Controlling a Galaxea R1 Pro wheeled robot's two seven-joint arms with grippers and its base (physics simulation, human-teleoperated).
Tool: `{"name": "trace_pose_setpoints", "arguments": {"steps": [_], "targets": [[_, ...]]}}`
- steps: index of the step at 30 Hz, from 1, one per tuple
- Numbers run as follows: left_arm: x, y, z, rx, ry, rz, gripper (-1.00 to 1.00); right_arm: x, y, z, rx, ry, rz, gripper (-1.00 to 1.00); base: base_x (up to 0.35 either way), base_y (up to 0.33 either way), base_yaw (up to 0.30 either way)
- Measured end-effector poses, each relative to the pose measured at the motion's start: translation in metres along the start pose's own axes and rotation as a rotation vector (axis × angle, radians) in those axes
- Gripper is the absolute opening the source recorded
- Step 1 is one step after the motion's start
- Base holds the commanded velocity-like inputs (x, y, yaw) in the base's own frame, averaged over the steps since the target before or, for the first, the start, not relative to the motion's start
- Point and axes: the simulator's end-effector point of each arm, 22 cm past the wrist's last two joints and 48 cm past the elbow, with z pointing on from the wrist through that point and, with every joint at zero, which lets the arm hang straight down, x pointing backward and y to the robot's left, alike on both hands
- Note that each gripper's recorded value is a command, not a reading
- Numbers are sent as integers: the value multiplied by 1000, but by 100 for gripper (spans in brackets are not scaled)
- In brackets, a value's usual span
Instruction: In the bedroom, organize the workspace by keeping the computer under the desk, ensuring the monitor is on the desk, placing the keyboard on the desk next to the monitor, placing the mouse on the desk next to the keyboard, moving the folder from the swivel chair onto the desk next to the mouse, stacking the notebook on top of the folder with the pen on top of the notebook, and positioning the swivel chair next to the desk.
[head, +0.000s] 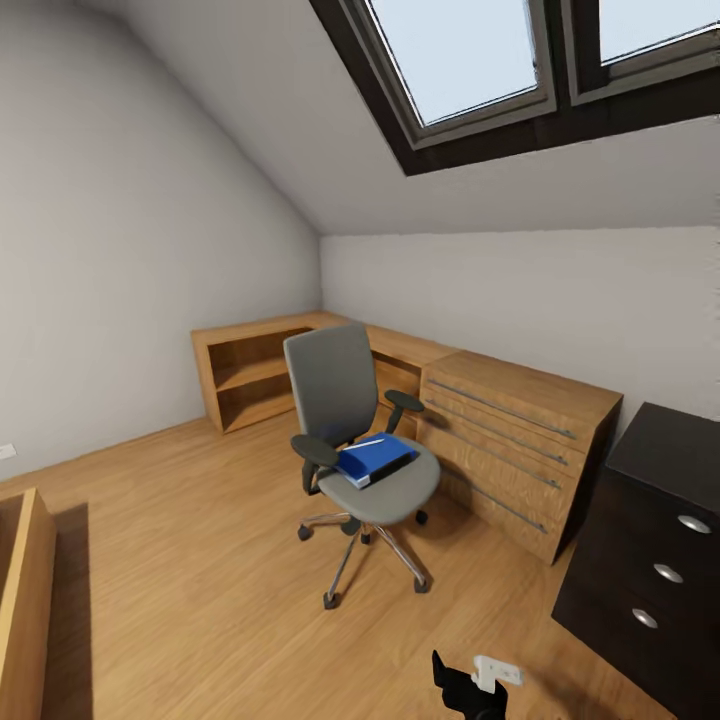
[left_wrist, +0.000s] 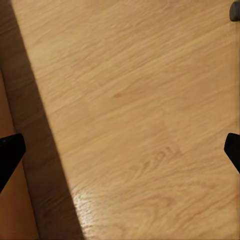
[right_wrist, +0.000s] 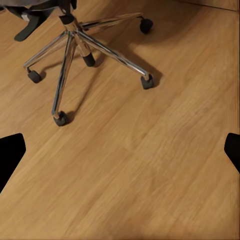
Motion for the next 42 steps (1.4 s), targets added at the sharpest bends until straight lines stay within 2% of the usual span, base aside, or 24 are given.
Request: {"name": "trace_pose_setpoints", "arguments": {"steps": [9, 17, 35, 42], "targets": [[-7, 3, -11, 0, 15, 6, 100, -9, 7, -7, 1, 10, 3, 100, -43, 0, -227], [-3, 8, -22, -2, 44, 25, 100, -21, 9, -14, 4, 12, 3, 100, -298, 0, -277], [-26, 15, -43, -5, 46, 25, 100, -48, 18, -30, 5, 11, 4, 100, -200, 0, -291], [-34, 17, -51, -5, 47, 25, 100, -55, 14, -36, 40, 15, 8, 100, -334, 0, -265]]}}
